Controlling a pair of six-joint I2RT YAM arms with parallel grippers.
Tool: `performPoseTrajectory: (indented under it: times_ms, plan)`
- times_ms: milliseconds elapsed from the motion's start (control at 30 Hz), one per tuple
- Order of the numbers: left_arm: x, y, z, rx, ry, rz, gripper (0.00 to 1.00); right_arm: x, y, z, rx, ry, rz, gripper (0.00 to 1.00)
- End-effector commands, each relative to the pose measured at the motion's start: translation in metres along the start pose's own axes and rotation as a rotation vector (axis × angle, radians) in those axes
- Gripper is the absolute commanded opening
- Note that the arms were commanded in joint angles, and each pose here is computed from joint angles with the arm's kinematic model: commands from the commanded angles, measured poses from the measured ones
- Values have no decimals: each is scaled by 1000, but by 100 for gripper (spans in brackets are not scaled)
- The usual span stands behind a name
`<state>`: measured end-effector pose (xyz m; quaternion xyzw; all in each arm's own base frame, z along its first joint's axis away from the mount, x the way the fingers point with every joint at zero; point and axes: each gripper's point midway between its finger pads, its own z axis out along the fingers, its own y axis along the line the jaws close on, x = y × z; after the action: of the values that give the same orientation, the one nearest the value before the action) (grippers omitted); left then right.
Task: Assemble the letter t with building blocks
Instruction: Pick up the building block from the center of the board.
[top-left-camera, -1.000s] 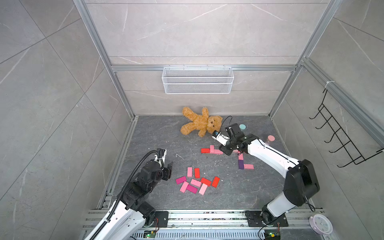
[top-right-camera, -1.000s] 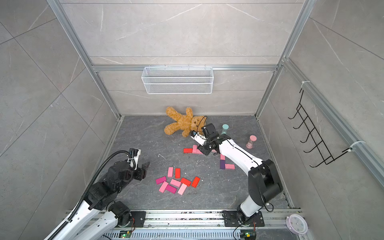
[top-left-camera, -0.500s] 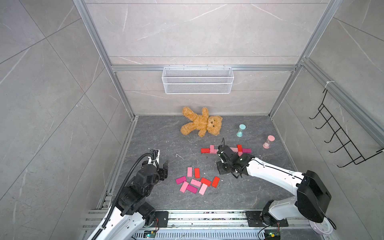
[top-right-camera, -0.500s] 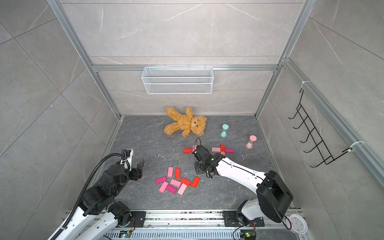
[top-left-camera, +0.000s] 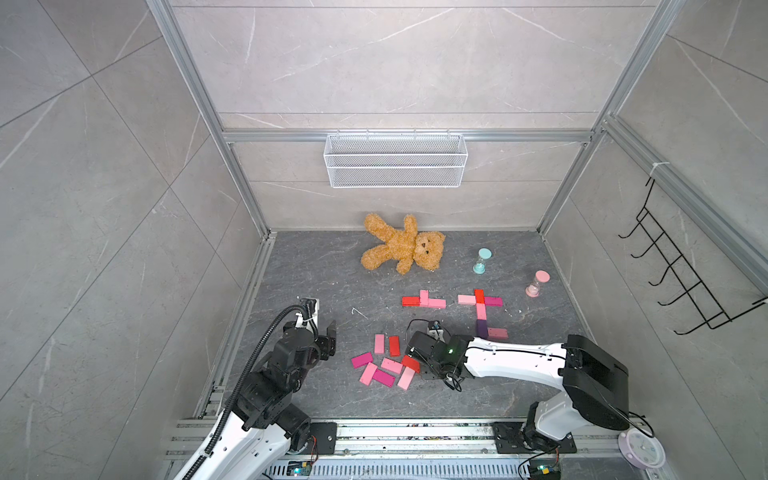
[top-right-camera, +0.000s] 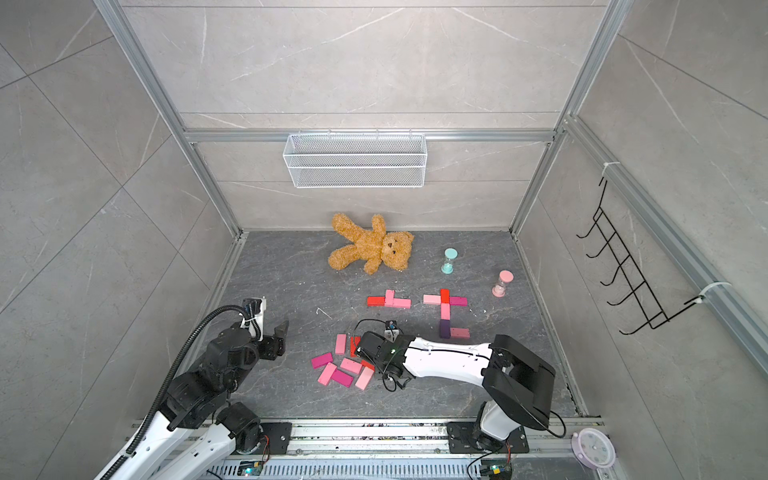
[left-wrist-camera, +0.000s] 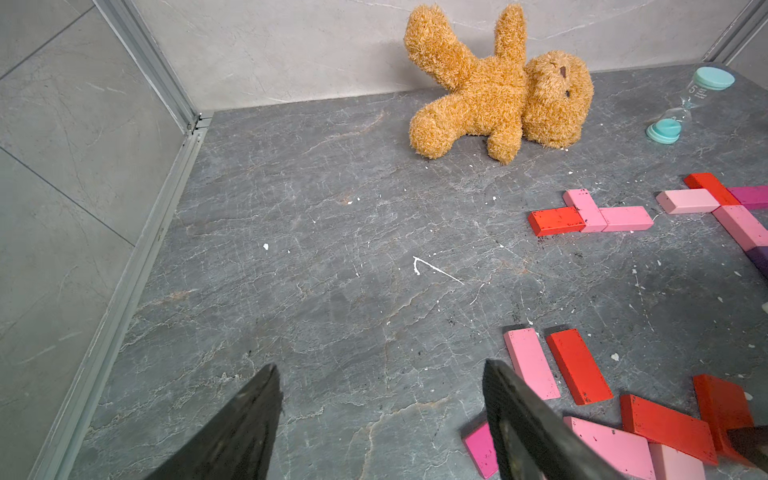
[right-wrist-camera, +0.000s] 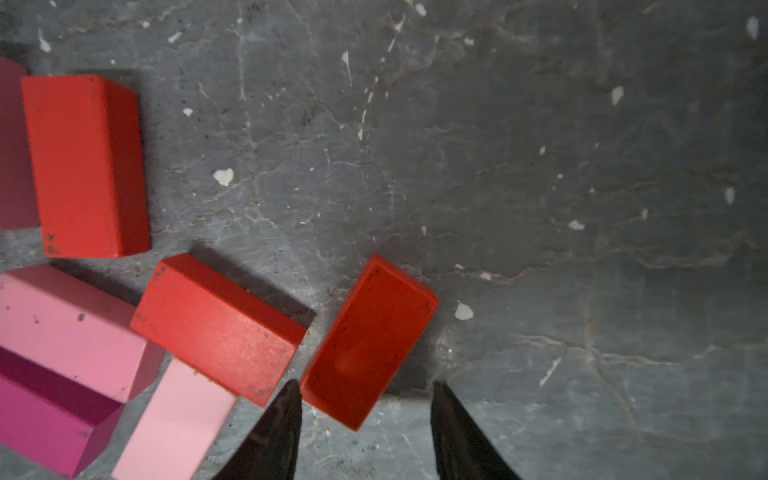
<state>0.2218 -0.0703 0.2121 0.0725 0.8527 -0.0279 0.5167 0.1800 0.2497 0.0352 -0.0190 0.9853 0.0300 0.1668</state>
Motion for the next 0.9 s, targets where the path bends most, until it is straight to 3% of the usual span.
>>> performPoseTrajectory:
  times_ms: [0, 533, 867]
  plan:
    - [-5, 0, 0, 3, -17, -22, 79, -2, -4, 5, 13, -38, 108, 52]
    - [-3, -2, 2, 7, -7, -18, 79, 2, -12, 30, 36, -58, 184, 44]
    - [-3, -3, 2, 8, 5, -16, 79, -9, -3, 32, -39, 19, 95, 16]
